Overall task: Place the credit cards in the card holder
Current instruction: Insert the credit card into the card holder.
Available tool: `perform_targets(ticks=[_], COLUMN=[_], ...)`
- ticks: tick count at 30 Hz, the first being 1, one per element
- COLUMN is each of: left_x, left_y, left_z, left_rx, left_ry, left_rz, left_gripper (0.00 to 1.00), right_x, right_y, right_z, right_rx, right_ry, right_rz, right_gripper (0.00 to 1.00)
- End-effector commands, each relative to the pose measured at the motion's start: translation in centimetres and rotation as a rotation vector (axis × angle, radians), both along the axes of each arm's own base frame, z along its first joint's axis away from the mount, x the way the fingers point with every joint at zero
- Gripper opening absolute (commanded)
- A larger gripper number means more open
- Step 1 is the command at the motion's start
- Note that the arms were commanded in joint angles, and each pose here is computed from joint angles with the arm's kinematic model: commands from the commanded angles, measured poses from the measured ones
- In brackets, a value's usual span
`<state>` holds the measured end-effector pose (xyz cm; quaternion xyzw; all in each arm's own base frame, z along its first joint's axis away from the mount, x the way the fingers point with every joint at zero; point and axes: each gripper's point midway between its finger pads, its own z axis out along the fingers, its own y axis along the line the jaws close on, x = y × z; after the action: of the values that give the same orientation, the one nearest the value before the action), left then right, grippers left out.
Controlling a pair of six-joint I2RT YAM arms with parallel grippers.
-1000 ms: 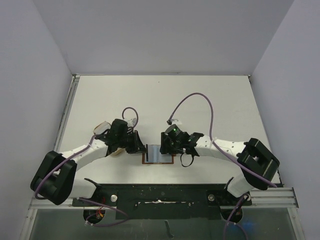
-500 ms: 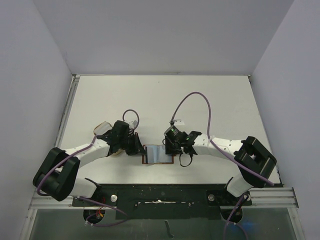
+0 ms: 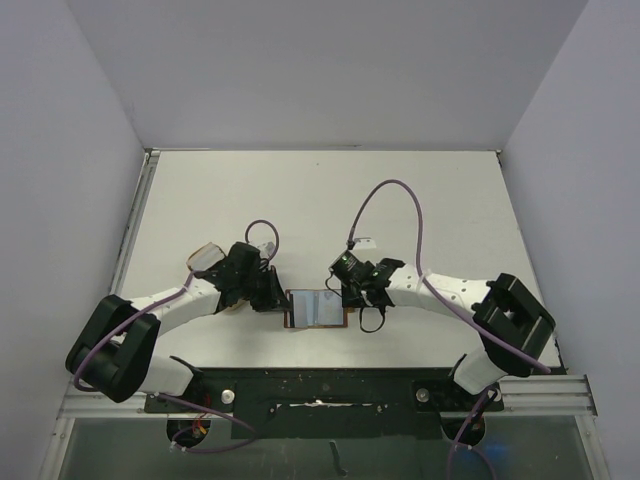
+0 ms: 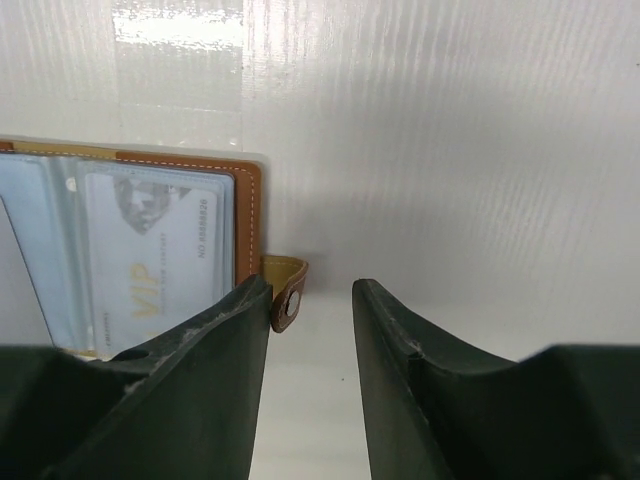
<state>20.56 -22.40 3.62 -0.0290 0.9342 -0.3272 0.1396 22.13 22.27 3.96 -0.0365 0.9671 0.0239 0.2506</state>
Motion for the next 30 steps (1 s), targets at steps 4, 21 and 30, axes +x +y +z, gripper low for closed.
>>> perform_targets(ticks=[4,21,30], left_x=[0.3,1.8,1.8], left_y=[0.0,-2.7,-3.0], left_z=[0.2,5.6,6.5], left_rx=[0.031,-0.096,-0.145], left_ry=[-0.04,-0.126,-0.126], left_rz=[-0.008,-0.061,-0.093], left_gripper=[0.0,0.0,0.0], right_x=[0.0,1.0,1.1], right_y=[-0.8,0.3,5.4], right_z=[0.6,2.6,7.0], right_rx=[0.031,0.093,0.349], right_ry=[-0.048,-0.099,-0.137], right_rz=[-0.042,-0.001,0.066], right_gripper=[0.38,0.3,0.33])
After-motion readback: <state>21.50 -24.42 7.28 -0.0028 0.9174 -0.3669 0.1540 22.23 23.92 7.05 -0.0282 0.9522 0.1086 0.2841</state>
